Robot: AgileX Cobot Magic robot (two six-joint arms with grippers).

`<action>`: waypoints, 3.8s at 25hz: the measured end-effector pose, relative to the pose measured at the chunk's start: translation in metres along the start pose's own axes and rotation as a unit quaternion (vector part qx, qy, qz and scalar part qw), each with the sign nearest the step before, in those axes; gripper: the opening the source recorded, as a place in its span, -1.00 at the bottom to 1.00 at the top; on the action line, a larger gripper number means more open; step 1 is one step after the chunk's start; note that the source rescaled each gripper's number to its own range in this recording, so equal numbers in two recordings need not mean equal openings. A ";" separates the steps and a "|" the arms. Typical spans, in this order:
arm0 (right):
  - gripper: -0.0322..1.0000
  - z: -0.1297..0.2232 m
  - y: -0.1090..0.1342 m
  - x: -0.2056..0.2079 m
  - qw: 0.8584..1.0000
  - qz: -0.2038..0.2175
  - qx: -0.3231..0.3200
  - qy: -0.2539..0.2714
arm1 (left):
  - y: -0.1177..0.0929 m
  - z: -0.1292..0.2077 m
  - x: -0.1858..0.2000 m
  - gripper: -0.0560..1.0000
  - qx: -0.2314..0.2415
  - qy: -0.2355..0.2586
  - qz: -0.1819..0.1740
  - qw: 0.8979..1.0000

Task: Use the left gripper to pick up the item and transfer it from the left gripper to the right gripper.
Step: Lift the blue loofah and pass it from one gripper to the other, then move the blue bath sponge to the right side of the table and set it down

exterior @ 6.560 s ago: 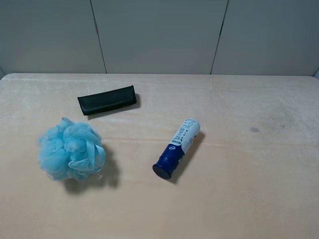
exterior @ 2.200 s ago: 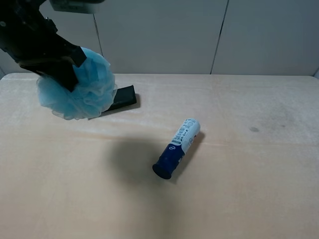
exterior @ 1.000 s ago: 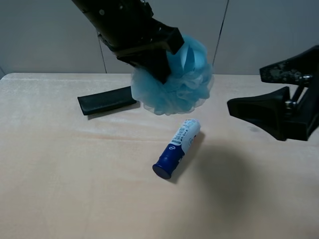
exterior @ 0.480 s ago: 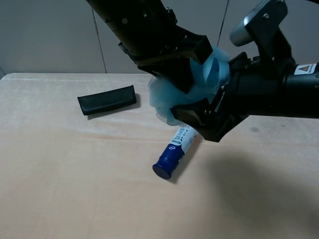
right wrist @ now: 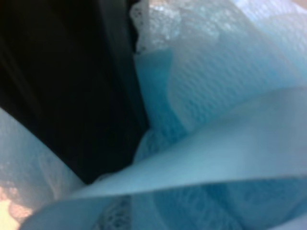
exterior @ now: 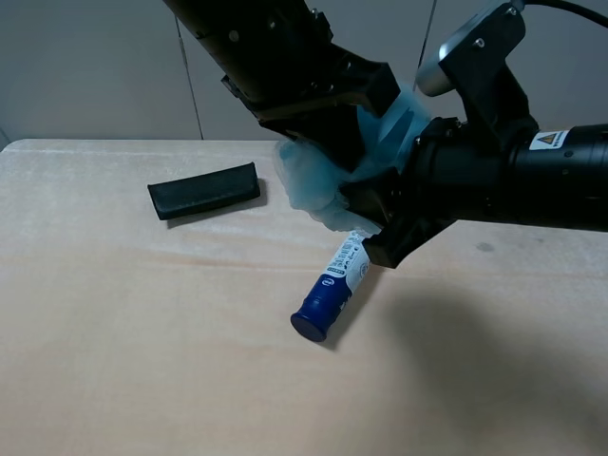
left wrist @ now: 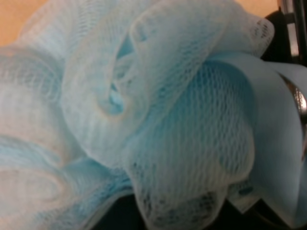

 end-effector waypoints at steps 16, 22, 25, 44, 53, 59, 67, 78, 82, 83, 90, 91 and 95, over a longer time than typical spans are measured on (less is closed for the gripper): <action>-0.62 -0.003 -0.001 -0.001 1.000 0.011 -0.002 -0.013 | -0.012 -0.015 0.039 1.00 -0.005 -0.071 -0.003 0.997; -0.69 -0.002 0.000 -0.001 1.000 0.007 -0.002 -0.008 | -0.024 -0.009 0.067 1.00 -0.011 -0.067 0.008 0.998; -0.72 -0.002 0.000 -0.001 1.000 0.006 -0.001 -0.007 | -0.026 -0.004 0.087 1.00 -0.014 -0.064 -0.010 0.998; -0.78 -0.001 0.000 -0.001 1.000 0.004 -0.015 -0.006 | -0.044 0.073 0.274 1.00 0.010 -0.169 -0.164 0.972; -0.78 -0.001 0.000 -0.001 1.000 0.004 -0.016 -0.006 | -0.039 0.149 0.251 0.99 0.015 -0.120 -0.170 0.978; -0.81 -0.001 0.000 -0.001 1.000 0.004 -0.020 -0.006 | -0.033 0.202 0.223 0.98 0.007 -0.086 -0.172 0.981; -0.84 -0.001 0.000 -0.001 1.000 0.004 -0.023 -0.006 | -0.029 0.241 0.199 0.97 -0.006 -0.135 -0.171 0.976; -0.87 -0.001 0.000 -0.001 1.000 0.004 -0.023 -0.006 | -0.020 0.263 0.159 0.93 -0.016 -0.174 -0.166 0.970; -0.87 -0.001 0.000 -0.001 1.000 0.004 -0.023 -0.006 | -0.017 0.261 0.149 0.92 -0.022 -0.204 -0.164 0.965; -0.87 -0.001 0.000 -0.001 1.000 0.004 -0.023 -0.006 | -0.017 0.261 0.149 0.92 -0.023 -0.207 -0.164 0.964; -0.87 -0.001 0.000 -0.001 1.000 0.004 -0.023 -0.006 | -0.023 0.249 0.174 0.92 -0.018 -0.220 -0.165 0.961; -0.87 -0.001 0.000 -0.001 1.000 0.004 -0.023 -0.006 | -0.025 0.249 0.179 0.92 -0.013 -0.213 -0.165 0.963; -0.88 -0.001 0.000 -0.001 1.000 0.004 -0.023 -0.006 | -0.027 0.260 0.188 0.92 0.007 -0.146 -0.167 0.975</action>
Point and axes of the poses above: a point on each arm's last joint axis where the gripper is mounted, x pointing back along that axis away from the gripper, y along the wrist's bending axis when the last joint is at zero, z = x × y, the point moved 3 cm from there along -x, pointing out along that axis toward the gripper, and after that the axes turned 8 degrees about -x, right-handed, at the moved point
